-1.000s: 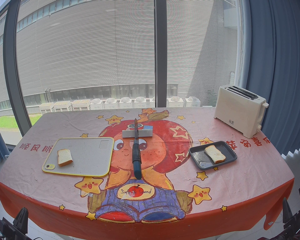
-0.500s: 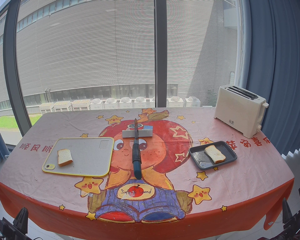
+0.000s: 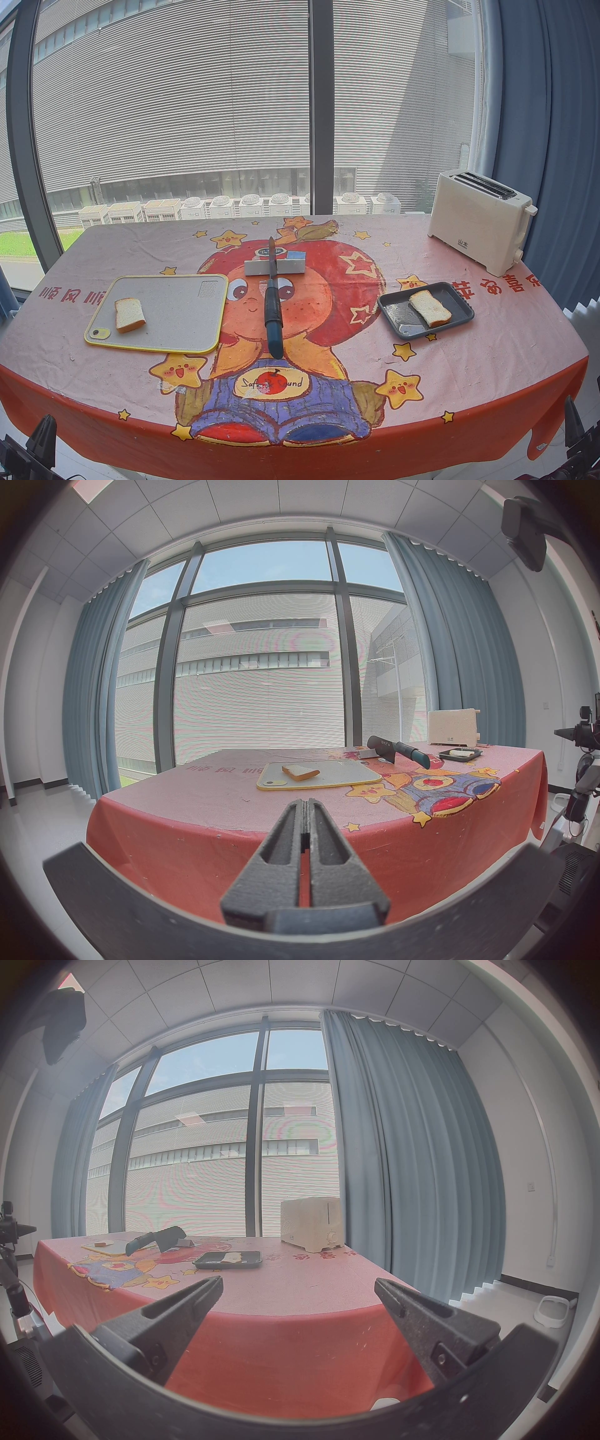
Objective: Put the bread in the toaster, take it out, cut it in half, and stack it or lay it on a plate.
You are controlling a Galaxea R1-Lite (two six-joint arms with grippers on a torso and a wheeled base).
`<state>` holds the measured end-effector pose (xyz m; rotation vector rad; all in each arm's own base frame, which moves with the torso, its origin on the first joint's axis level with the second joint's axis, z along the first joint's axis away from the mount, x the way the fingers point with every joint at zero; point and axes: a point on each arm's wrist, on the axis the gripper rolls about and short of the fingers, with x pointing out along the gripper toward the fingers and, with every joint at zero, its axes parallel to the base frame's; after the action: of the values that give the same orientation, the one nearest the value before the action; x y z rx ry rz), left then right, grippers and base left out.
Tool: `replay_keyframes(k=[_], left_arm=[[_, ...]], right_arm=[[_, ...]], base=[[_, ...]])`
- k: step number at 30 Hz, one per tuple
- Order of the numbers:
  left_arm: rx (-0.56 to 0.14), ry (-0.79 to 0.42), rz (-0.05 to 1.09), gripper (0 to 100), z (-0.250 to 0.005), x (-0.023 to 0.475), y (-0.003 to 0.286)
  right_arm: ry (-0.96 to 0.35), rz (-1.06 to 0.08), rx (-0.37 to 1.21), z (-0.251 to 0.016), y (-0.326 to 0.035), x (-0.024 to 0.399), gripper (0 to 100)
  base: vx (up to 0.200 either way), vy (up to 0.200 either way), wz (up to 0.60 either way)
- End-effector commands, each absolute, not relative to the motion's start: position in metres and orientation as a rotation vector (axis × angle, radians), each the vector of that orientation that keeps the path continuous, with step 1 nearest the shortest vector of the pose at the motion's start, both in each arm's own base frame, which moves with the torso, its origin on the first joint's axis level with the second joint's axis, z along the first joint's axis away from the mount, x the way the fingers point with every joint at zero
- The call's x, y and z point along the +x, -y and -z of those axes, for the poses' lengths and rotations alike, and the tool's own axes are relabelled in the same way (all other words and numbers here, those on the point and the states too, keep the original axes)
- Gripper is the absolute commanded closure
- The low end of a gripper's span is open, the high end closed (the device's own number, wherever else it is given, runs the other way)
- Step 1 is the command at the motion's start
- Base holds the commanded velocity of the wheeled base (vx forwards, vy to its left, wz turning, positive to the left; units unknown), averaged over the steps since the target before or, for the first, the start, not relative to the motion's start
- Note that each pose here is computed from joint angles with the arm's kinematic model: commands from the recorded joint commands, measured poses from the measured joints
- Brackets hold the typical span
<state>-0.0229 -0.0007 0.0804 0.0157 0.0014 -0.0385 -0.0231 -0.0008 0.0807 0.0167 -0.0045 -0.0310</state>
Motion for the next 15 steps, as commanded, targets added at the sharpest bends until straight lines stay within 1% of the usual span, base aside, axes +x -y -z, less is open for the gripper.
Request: replay_keyframes(k=[1,9,10,15], left_arm=[[0.017,-0.001,0.04,100,-0.0756,-0.0229,0.0006],[0.015,-0.003,0.038,100,-0.0754,-0.0229,0.0007],[0.015,-0.003,0.038,0,-0.0754,-0.0229,0.0007],[0.017,-0.001,0.038,0,-0.0756,-0.0229,0.0007]], right_arm=[[0.002,0.031,0.015,-0.0759,0.0008,-0.0229,0],[0.002,0.031,0.017,-0.0759,0.0008,-0.0229,0],[0.002,0.031,0.017,-0.0759,0.0008,-0.0229,0],[0.0,0.031,0.017,-0.0759,0.0008,-0.0228,0]], base=[[0.0,0.0,0.0],[0.0,0.0,0.0],[0.0,0.0,0.0],[0.0,0.0,0.0]])
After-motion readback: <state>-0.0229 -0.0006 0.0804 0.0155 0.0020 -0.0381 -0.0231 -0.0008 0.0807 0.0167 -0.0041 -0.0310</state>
